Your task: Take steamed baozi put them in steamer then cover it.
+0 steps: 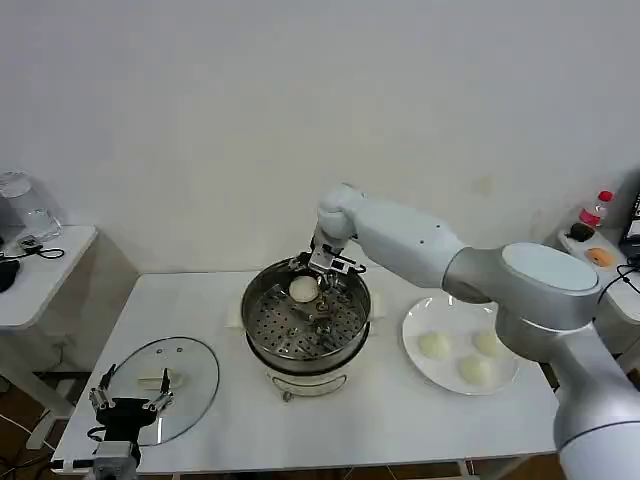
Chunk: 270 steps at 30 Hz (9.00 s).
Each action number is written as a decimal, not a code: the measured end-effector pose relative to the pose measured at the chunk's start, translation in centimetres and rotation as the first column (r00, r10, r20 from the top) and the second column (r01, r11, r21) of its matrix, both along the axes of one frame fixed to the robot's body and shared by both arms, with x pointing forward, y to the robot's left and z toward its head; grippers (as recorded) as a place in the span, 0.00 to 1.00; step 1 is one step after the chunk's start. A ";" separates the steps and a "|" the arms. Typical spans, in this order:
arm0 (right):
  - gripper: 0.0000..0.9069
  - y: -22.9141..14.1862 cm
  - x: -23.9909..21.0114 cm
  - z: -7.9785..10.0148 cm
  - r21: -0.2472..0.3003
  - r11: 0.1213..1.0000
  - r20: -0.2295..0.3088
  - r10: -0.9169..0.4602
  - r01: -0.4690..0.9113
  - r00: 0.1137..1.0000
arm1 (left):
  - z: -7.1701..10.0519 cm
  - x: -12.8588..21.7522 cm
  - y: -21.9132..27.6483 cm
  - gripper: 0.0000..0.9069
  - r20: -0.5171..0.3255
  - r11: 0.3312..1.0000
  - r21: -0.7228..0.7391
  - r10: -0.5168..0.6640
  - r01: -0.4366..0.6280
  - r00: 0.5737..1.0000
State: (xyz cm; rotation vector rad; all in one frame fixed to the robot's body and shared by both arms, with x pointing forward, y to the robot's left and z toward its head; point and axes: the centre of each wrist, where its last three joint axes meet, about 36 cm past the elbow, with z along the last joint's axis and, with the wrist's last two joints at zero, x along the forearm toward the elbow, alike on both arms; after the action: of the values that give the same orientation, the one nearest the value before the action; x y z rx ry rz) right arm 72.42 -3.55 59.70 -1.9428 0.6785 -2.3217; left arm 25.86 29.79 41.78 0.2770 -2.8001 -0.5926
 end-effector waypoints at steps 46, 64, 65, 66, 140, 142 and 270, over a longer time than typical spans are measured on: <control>1.00 -33.9 -14.9 -4.6 0.045 0.562 -0.192 -0.806 0.826 0.559 | 0.3 0.7 -2.8 1.00 -0.007 0.993 0.005 -0.119 0.119 0.993; 1.00 -32.4 -11.2 -12.0 -0.036 0.520 -0.256 -0.831 0.854 0.495 | 0.3 0.6 -1.8 1.00 -0.016 0.995 0.027 -0.099 0.099 0.995; 1.00 -32.2 -11.0 -12.3 -0.037 0.520 -0.258 -0.830 0.854 0.494 | 0.3 0.6 -1.7 1.00 -0.016 0.995 0.027 -0.097 0.098 0.995; 1.00 -31.9 -10.7 -12.5 -0.040 0.519 -0.259 -0.831 0.854 0.493 | 0.4 0.6 -1.7 1.00 -0.016 0.995 0.028 -0.096 0.096 0.995; 0.71 0.3 -7.1 4.2 0.104 0.608 -0.424 -0.689 0.787 0.588 | 1.9 1.4 2.8 1.00 0.063 0.946 -0.318 0.084 -0.060 0.995; 0.71 1.3 -7.2 3.6 0.096 0.604 -0.433 -0.691 0.791 0.580 | 2.0 1.4 3.0 1.00 0.065 0.931 -0.361 0.087 -0.058 0.994; 0.70 -36.4 -14.1 -13.5 -0.158 0.439 -0.251 -0.884 0.885 0.394 | 1.9 0.6 3.2 1.00 0.025 0.920 -0.391 0.015 -0.004 1.000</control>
State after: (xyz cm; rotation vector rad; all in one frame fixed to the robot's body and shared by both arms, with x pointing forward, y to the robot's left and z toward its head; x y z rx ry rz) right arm 58.33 -39.95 46.23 -2.2737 2.2672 -2.3710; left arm 26.44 33.01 43.70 0.2162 -2.8595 -0.0163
